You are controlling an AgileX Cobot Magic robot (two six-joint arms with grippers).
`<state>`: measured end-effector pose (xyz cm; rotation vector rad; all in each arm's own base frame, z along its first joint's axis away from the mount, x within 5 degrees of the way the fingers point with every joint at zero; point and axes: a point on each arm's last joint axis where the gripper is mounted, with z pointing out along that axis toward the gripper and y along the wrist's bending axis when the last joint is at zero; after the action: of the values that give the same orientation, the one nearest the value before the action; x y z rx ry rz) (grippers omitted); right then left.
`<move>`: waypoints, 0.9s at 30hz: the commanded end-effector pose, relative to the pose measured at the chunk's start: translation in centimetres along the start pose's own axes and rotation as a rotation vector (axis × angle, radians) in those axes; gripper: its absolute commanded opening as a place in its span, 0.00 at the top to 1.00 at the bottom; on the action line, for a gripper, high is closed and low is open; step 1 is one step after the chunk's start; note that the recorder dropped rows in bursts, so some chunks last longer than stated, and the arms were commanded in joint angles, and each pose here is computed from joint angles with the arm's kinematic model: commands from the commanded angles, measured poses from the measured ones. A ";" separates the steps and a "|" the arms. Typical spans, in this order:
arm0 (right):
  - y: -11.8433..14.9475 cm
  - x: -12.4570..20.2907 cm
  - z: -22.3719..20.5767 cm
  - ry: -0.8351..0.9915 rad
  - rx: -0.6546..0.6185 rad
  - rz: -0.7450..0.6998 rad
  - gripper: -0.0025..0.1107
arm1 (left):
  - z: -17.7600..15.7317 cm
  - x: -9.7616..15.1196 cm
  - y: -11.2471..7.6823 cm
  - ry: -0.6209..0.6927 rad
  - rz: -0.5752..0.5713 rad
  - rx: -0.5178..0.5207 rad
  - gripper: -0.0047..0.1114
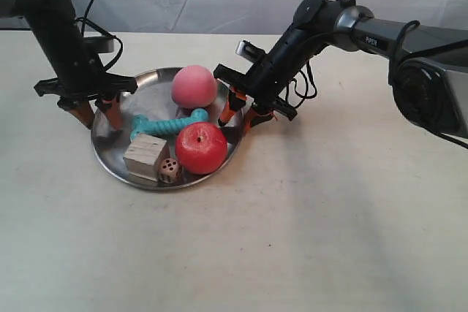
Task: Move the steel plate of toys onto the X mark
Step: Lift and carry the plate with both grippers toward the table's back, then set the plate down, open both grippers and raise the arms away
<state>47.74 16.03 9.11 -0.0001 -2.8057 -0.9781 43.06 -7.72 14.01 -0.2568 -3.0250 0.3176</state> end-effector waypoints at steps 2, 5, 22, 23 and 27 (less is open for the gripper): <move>-1.3 -0.8 0.7 -0.066 0.089 0.002 0.62 | -0.4 0.1 -0.8 -0.004 0.000 -0.002 0.47; -1.7 -0.7 -0.4 -0.085 0.188 -0.014 0.62 | -0.9 0.2 -0.5 -0.011 0.020 -0.049 0.45; 1.7 1.0 -11.9 -0.319 0.422 -0.154 0.98 | -5.0 0.9 0.2 -0.093 0.050 -0.188 0.96; 2.5 1.4 -13.0 -0.345 0.431 -0.177 0.97 | -5.8 0.9 0.0 -0.137 0.056 -0.188 0.96; 5.7 3.6 -17.3 -0.439 0.428 -0.278 0.98 | -10.2 1.7 -1.8 -0.344 0.075 -0.113 0.96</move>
<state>48.19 10.08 22.40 0.1875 -3.3478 -0.4375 42.86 -6.63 20.84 -0.3455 -3.2533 0.0970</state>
